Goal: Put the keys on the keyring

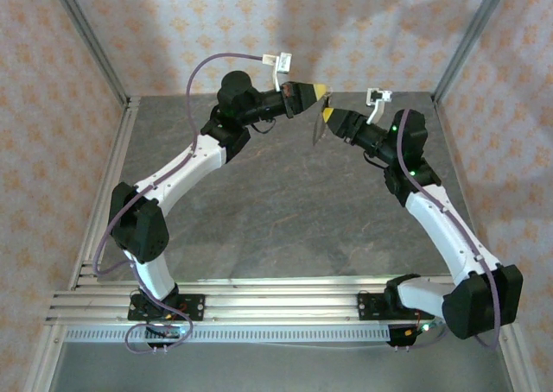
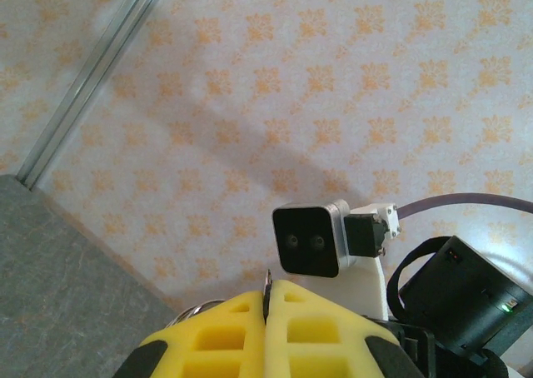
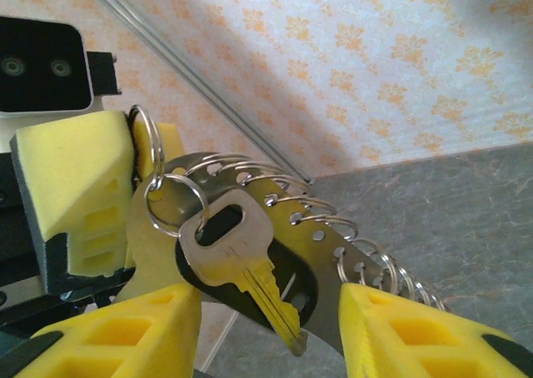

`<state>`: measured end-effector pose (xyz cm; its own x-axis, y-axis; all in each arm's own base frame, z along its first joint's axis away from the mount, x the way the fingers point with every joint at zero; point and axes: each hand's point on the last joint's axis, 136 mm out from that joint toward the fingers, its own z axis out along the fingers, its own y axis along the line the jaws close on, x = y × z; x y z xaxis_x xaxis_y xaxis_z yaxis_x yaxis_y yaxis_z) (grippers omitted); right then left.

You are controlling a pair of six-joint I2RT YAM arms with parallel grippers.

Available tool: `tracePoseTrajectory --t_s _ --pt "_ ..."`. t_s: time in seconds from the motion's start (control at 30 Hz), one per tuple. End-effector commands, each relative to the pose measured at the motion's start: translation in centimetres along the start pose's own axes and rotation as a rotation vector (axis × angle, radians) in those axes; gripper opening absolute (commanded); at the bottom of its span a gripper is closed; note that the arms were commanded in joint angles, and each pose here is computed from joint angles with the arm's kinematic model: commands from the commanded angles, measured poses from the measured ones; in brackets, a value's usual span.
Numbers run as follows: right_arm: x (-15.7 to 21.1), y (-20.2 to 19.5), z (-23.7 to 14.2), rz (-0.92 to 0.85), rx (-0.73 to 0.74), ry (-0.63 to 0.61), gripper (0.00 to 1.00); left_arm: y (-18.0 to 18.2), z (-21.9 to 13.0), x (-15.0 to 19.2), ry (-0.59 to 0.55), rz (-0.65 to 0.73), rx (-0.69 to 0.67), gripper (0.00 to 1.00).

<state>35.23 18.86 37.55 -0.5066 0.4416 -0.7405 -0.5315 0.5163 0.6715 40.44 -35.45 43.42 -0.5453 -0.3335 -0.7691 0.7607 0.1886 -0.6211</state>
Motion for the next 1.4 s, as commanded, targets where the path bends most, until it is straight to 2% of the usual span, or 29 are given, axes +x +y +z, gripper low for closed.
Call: tracePoseTrajectory --t_s 0.0,0.43,0.6,0.9,1.37 --pt "-2.2 1.5 -0.1 -0.060 -0.012 -0.061 0.45 -3.6 -0.2 -2.5 -0.060 0.073 0.067 0.00" --pt "-2.5 1.3 0.7 -0.057 -0.014 -0.056 0.43 -3.2 -0.1 -2.3 -0.059 0.066 0.060 0.00" --pt "-2.4 2.1 0.5 -0.079 -0.045 -0.053 0.45 -3.0 0.0 -2.1 -0.054 0.064 0.055 0.00" --pt "-2.6 1.9 0.4 -0.100 -0.016 -0.057 0.45 -3.0 0.1 -2.2 -0.056 0.061 0.059 0.00" --pt "-0.5 2.4 0.8 -0.330 0.128 0.027 0.37 -3.0 0.2 -2.2 -0.053 0.060 0.057 0.00"
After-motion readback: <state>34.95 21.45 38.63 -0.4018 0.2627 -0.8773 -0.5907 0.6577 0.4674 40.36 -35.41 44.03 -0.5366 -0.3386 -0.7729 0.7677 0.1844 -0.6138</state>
